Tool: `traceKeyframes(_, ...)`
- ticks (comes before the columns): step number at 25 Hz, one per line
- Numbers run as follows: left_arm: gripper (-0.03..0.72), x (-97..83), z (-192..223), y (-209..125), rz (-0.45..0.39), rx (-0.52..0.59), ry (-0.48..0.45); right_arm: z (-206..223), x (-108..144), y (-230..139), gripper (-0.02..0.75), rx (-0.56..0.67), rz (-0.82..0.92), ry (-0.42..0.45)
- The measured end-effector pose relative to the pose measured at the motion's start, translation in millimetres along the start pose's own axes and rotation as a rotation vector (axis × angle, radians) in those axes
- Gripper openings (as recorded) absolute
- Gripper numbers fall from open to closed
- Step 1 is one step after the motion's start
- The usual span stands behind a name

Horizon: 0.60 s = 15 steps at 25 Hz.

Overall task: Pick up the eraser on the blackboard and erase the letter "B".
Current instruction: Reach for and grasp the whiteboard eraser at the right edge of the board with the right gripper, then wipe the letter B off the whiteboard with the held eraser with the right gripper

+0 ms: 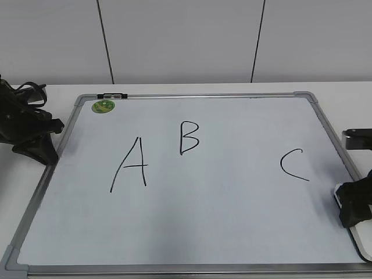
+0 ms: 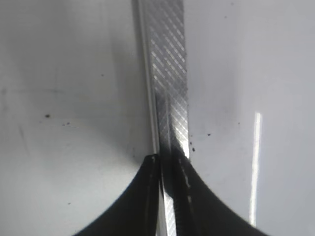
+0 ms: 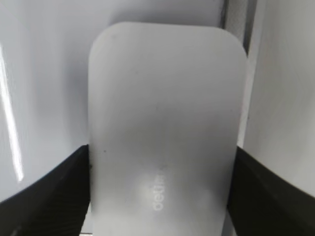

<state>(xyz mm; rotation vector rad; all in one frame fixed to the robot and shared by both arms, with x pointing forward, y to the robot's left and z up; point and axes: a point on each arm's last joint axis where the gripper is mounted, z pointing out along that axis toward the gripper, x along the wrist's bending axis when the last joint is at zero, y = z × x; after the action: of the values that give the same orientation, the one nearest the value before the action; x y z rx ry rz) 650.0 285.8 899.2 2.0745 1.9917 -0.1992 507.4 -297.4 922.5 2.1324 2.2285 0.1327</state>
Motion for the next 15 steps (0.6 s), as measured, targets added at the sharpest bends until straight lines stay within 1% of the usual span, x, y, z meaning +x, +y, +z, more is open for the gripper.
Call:
traceKeyframes(4,0.036,0.0,0.0,0.0,0.0,0.0,0.0,1.6,-0.1,0.1,0.587,0.004,0.0,0.0)
traceKeyframes(9,0.036,0.0,0.0,0.0,0.0,0.0,0.0,1.7,-0.1,0.2,0.54,0.004,-0.001,-0.001)
traceKeyframes(15,0.036,0.0,0.0,0.0,0.0,0.0,0.0,1.7,-0.1,0.0,0.54,0.006,-0.001,-0.001)
